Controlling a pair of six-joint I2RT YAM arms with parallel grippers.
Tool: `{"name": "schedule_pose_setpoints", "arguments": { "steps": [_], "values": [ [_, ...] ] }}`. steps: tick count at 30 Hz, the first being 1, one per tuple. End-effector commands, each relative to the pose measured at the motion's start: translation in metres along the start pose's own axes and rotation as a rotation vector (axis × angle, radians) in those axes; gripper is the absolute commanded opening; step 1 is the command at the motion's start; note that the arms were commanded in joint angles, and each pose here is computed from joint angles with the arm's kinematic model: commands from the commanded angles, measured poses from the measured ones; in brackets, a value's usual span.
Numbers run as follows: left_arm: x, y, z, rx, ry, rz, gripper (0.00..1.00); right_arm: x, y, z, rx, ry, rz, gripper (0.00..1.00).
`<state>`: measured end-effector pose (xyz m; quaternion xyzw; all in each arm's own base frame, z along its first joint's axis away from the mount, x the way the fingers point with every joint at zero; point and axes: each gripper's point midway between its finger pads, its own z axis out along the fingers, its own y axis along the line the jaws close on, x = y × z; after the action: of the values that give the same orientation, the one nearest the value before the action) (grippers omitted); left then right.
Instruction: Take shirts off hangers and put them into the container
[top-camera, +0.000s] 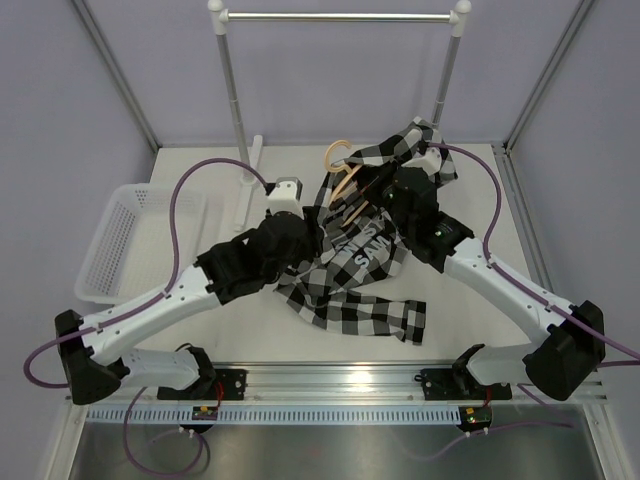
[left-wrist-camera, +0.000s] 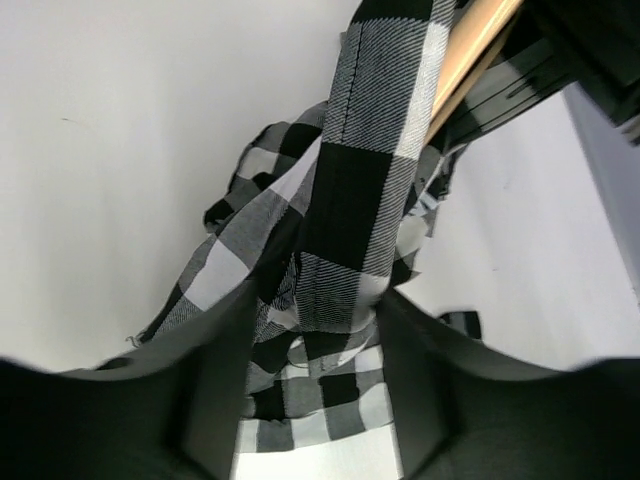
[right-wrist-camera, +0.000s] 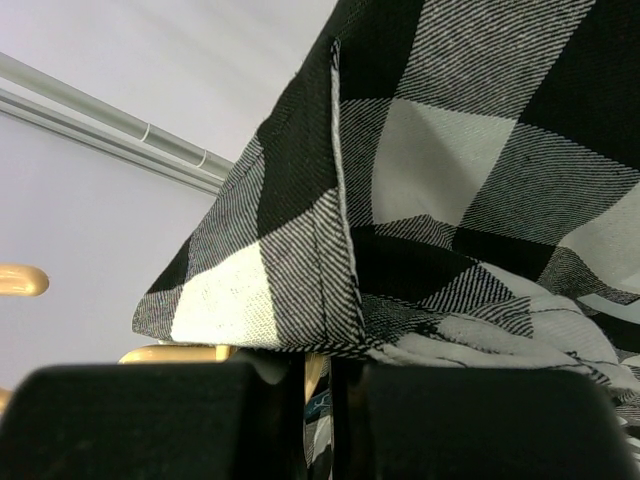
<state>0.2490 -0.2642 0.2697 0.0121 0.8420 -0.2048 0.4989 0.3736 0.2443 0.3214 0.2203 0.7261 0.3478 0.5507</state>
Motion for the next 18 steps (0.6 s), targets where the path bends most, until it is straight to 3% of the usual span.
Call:
{"name": "schedule_pose_setpoints", "arguments": {
  "steps": [1,2,7,18],
  "values": [
    [-0.019,0.002,0.003,-0.064,-0.057,0.006,0.46,-0.038,0.024,-0.002,-0.038,-0.114,0.047,0.00],
    [-0.020,0.000,0.004,-0.063,-0.058,0.005,0.42,-0.039,0.024,-0.002,-0.036,-0.117,0.044,0.00],
    [-0.023,0.000,0.004,-0.068,-0.064,0.004,0.00,-0.037,0.018,-0.002,-0.019,-0.115,0.032,0.00],
    [-0.028,0.042,-0.018,-0.171,-0.119,0.031,0.00,-0.046,0.001,-0.008,0.004,-0.134,0.033,0.00]
  ]
}}
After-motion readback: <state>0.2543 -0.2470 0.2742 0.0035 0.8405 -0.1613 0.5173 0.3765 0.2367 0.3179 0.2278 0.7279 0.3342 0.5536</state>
